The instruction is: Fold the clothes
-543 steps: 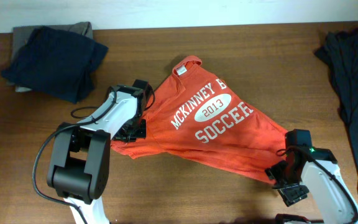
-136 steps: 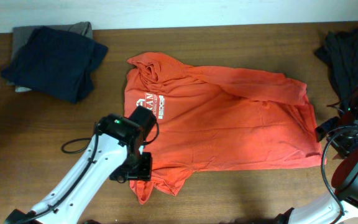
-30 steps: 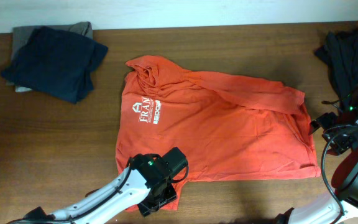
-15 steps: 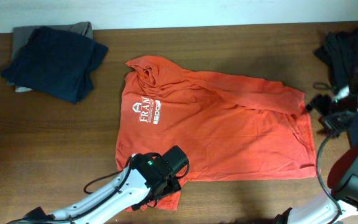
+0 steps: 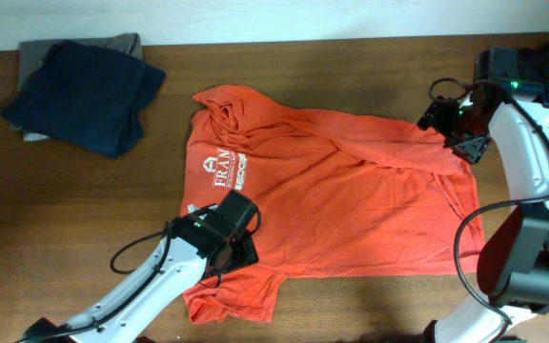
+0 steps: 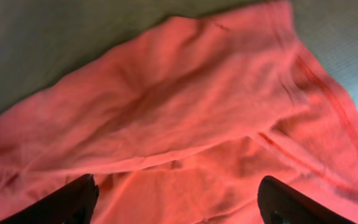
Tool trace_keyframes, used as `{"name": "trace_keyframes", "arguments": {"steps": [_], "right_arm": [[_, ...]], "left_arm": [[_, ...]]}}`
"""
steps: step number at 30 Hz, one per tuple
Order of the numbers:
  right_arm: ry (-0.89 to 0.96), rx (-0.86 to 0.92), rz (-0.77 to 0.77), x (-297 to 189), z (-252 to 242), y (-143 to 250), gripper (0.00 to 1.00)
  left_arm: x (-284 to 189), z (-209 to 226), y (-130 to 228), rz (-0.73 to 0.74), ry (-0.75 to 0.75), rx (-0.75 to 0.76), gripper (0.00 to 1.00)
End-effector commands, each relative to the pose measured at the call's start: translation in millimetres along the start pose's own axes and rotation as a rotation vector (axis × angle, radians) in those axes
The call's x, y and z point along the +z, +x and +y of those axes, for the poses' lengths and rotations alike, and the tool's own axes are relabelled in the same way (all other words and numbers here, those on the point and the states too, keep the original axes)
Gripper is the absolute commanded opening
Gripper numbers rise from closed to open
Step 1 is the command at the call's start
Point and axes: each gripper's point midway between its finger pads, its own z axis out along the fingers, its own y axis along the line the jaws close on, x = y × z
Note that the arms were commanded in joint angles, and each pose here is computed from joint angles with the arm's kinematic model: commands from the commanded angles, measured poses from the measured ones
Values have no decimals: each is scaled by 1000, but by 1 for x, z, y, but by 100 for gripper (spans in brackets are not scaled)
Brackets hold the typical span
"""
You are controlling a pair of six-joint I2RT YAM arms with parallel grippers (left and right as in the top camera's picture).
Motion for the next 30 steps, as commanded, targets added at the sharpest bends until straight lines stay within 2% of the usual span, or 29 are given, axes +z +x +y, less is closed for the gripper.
{"name": "trace_keyframes", "arguments": {"steps": [1, 7, 16, 21, 29, 30], "right_arm": [[88, 145, 18, 21, -14, -1, 85], [140, 182, 97, 56, -24, 9, 72], [165, 262, 126, 69, -29, 15, 69], [205, 391, 146, 79, -39, 29, 63], [181, 393, 120, 95, -40, 29, 60], [174, 392, 111, 95, -39, 27, 55]], "left_arm": [[-5, -4, -11, -41, 22, 37, 99], [-5, -4, -12, -44, 25, 36, 99], [-5, -3, -13, -51, 19, 36, 99], [-6, -1, -16, -64, 8, 36, 99], [-6, -1, -15, -63, 7, 39, 99], [-6, -1, -15, -62, 6, 39, 99]]}}
